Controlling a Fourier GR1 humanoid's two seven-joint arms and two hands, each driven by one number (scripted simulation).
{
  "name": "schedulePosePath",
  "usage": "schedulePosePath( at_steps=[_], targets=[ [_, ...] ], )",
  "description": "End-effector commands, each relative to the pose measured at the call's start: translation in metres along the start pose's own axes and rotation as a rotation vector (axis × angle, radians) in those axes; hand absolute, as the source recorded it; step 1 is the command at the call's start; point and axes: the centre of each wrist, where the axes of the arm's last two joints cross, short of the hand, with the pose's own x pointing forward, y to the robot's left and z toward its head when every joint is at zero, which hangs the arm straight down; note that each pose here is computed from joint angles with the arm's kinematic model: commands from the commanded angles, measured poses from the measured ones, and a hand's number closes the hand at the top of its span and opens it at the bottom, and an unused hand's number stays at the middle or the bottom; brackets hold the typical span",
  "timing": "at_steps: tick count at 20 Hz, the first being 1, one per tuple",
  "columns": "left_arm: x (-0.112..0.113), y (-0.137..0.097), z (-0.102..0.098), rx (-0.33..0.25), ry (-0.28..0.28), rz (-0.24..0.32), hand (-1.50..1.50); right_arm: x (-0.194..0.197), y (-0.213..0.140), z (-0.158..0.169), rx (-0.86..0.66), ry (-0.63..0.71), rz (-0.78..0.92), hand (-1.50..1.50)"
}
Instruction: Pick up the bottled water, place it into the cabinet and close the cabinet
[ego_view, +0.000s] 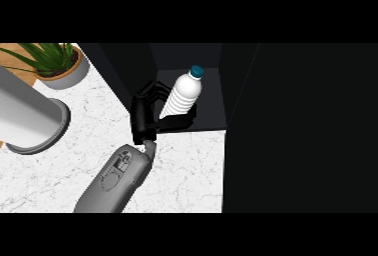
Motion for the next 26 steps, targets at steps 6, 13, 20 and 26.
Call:
schedulePosePath(
  at_steps=[6, 13, 20, 26],
  targets=[
    [0.015, 0.01, -0.062, -0.018, -0.089, -0.22, 1.5, -0.006, 0.007, -0.001, 0.022, 0.014, -0.009, -1.5],
    [0.012, 0.017, -0.101, 0.009, -0.095, -0.372, 1.5, -0.004, 0.001, -0.005, 0.012, -0.016, -0.009, -1.5],
    [-0.015, 0.005, -0.095, 0.009, -0.084, -0.412, -1.5, -0.013, 0.001, 0.002, -0.001, 0.012, -0.017, -1.5],
    [-0.014, 0.016, -0.105, 0.022, -0.059, -0.389, -1.5, -0.004, 0.005, 0.002, -0.003, -0.015, -0.004, -1.5]
  ],
)
